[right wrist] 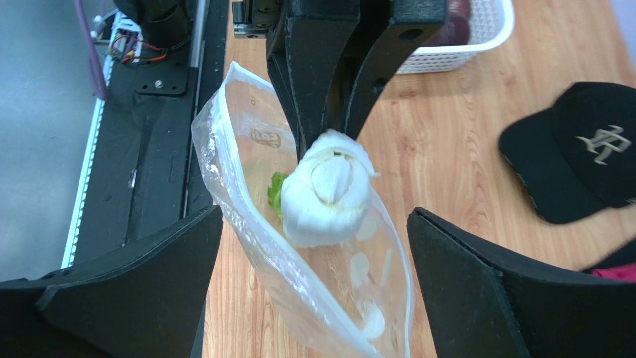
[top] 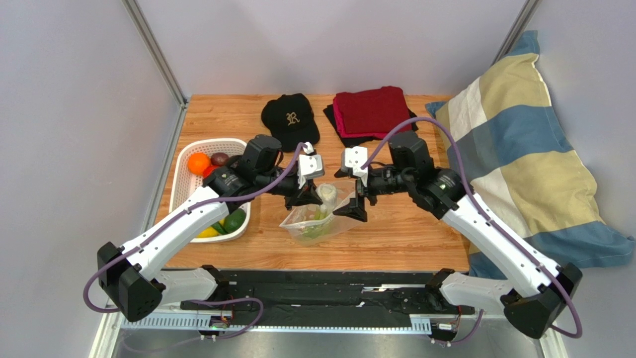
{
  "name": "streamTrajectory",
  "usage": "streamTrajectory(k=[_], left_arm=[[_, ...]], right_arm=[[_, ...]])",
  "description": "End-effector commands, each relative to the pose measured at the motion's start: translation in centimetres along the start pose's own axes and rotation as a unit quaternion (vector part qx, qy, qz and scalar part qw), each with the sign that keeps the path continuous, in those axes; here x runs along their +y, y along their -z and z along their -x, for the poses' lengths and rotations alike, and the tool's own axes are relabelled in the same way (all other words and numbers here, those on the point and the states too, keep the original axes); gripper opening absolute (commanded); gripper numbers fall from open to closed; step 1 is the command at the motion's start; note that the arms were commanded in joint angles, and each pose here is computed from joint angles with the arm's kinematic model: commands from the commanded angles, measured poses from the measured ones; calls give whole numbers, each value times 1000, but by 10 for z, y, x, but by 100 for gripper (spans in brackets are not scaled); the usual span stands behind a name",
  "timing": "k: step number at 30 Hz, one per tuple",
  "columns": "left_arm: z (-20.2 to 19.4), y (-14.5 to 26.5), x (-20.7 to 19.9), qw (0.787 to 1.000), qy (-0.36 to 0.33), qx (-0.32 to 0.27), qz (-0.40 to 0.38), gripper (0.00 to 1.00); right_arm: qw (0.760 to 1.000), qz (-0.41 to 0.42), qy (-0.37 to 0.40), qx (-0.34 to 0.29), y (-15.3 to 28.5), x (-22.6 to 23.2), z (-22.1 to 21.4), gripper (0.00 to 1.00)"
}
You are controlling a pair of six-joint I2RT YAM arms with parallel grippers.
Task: Place the food in the zip-top bag and seal the zipper
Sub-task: Adjust the fake vegetable in the zipper food storage bag.
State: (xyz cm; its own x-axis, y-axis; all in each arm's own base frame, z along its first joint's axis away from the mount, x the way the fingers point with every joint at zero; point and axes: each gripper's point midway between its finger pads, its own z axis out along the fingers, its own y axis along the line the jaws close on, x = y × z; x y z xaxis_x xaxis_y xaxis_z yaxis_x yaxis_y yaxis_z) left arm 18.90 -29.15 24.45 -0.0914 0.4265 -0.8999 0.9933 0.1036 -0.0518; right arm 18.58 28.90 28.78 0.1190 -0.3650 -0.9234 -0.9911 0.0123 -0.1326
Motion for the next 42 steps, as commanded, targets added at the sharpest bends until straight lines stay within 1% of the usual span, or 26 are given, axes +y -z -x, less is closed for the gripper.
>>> streamTrajectory(k=[1,2,4,5,7,11,15,18,19,21,22,24,25,26,28,29,31,32,33,34,37,39,40,41,42], left_arm=[[10,8,-3,999,-46,-16,1,1],[11,9,-4,998,-55,-16,-2,1],[10,10,-8,998,-59,-15,-11,1],[11,11,-8,998,-61,-14,-11,1],[11,12,-10,998,-67,-11,-19,1],[10,12,-11,997,-73,-4,-28,1],[14,11,-10,997,-72,-3,-31,1],[15,10,-10,997,-72,-2,-35,1],[15,10,-10,997,-72,-2,-35,1],[16,10,-8,997,-71,0,-33,2],[15,9,-7,997,-70,2,-33,2],[16,8,-5,997,-67,3,-29,3],[17,8,-4,997,-67,3,-28,4],[18,8,-4,997,-66,2,-26,8],[18,9,-2,998,-67,4,-20,14],[19,10,-1,997,-69,4,-15,20],[18,12,0,998,-69,12,-5,28],[18,13,-1,997,-71,14,-1,36],[17,14,0,997,-74,20,5,41],[15,14,0,997,-73,25,10,51],[12,18,0,997,-67,32,25,55],[9,21,4,996,-60,33,50,56],[9,24,5,996,-56,29,60,56],[15,30,7,995,-67,15,79,57],[9,30,8,994,-67,15,85,57]], right_arm=[[998,-68,4,2,24,-6,7,100],[997,-73,18,6,31,-3,5,100],[996,-71,18,40,34,2,-21,100],[995,-80,30,44,39,2,-26,100],[994,-86,19,59,42,1,-47,100],[993,-87,12,72,44,-5,-68,99],[994,-93,3,65,42,-19,-74,95],[995,-84,-3,57,38,-24,-77,89],[995,-79,-5,55,36,-24,-77,81],[997,-68,-5,45,34,-21,-73,71],[997,-64,-7,40,34,-18,-72,54],[998,-52,-4,27,34,-13,-66,30],[998,-49,-4,24,34,-11,-66,6],[999,-50,-4,22,34,-11,-65,0],[998,-51,-4,22,34,-11,-64,0],[998,-52,-5,22,34,-12,-63,0],[999,-50,-6,18,34,-12,-60,0],[999,-50,-7,15,34,-12,-58,0],[999,-49,-7,10,34,-12,-56,0],[999,-48,-7,7,34,-12,-54,0],[999,-50,5,-5,34,-12,-49,0],[999,-49,17,-11,33,-13,-46,0],[999,-49,21,-12,34,-12,-44,0],[998,-48,25,-13,34,-12,-43,0],[998,-44,31,-15,34,-10,-42,0]])
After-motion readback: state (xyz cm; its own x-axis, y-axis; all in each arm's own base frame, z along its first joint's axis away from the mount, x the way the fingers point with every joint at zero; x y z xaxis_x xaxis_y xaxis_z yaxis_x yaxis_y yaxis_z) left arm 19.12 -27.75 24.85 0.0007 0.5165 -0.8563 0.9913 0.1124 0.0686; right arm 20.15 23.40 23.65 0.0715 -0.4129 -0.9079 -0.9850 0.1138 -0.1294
